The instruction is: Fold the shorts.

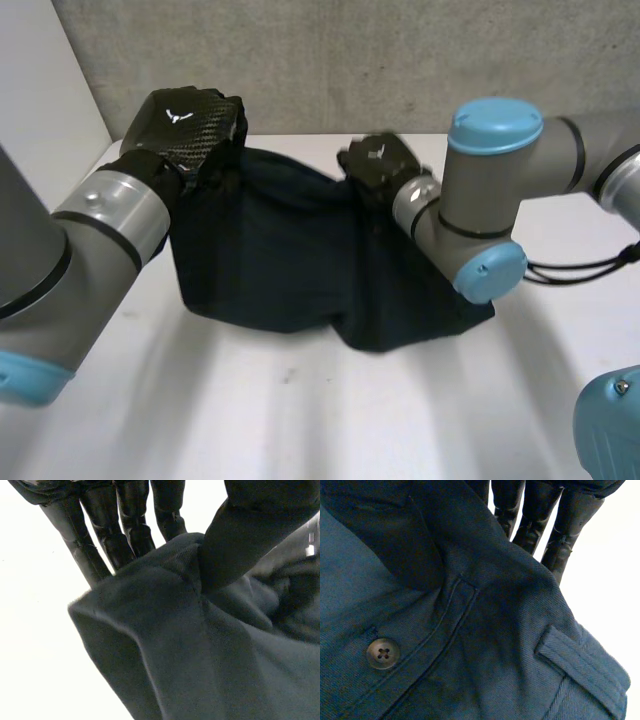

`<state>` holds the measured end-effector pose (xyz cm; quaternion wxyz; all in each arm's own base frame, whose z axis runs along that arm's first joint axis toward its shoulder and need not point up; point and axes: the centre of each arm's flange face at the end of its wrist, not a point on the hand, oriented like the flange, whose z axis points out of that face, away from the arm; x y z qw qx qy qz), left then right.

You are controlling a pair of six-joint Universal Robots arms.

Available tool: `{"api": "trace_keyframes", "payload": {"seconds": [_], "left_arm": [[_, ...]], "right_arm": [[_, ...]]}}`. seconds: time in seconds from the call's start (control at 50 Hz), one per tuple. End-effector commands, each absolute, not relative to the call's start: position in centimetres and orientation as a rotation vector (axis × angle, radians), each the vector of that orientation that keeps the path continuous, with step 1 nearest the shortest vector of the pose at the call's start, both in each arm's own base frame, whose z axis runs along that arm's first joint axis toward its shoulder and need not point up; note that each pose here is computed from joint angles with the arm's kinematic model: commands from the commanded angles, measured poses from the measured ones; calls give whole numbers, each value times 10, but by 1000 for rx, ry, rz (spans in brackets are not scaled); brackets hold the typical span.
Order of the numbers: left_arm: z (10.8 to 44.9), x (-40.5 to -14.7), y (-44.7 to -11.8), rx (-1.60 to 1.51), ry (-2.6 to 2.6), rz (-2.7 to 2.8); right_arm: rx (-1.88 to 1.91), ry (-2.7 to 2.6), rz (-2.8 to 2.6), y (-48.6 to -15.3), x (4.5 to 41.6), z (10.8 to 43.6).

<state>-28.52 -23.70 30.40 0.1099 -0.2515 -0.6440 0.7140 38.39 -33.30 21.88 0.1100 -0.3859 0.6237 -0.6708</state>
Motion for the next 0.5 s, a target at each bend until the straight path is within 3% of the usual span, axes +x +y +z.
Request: {"api": "trace_keyframes", "payload": {"seconds": [0.02,0.16,0.22,0.32,0.46,0.5], "left_arm": [[333,-289,-303,-762,-1697,2486],[415,-297,-319,-596,-1125,2952],[436,-295,-317,-484,-914,3047],[416,-302,-312,-504,-950,3006],[327,-307,-303,-708,-1312,2796],[290,-305,-296,-792,-1466,2688]], "right_arm": [[-1083,1375,-2588,-349,384,322],[-831,885,-2988,-330,367,425],[-814,857,-3002,-324,363,435],[-904,990,-2922,-320,361,408],[-1099,1261,-2720,-318,356,336],[-1199,1438,-2574,-314,349,295]]}}
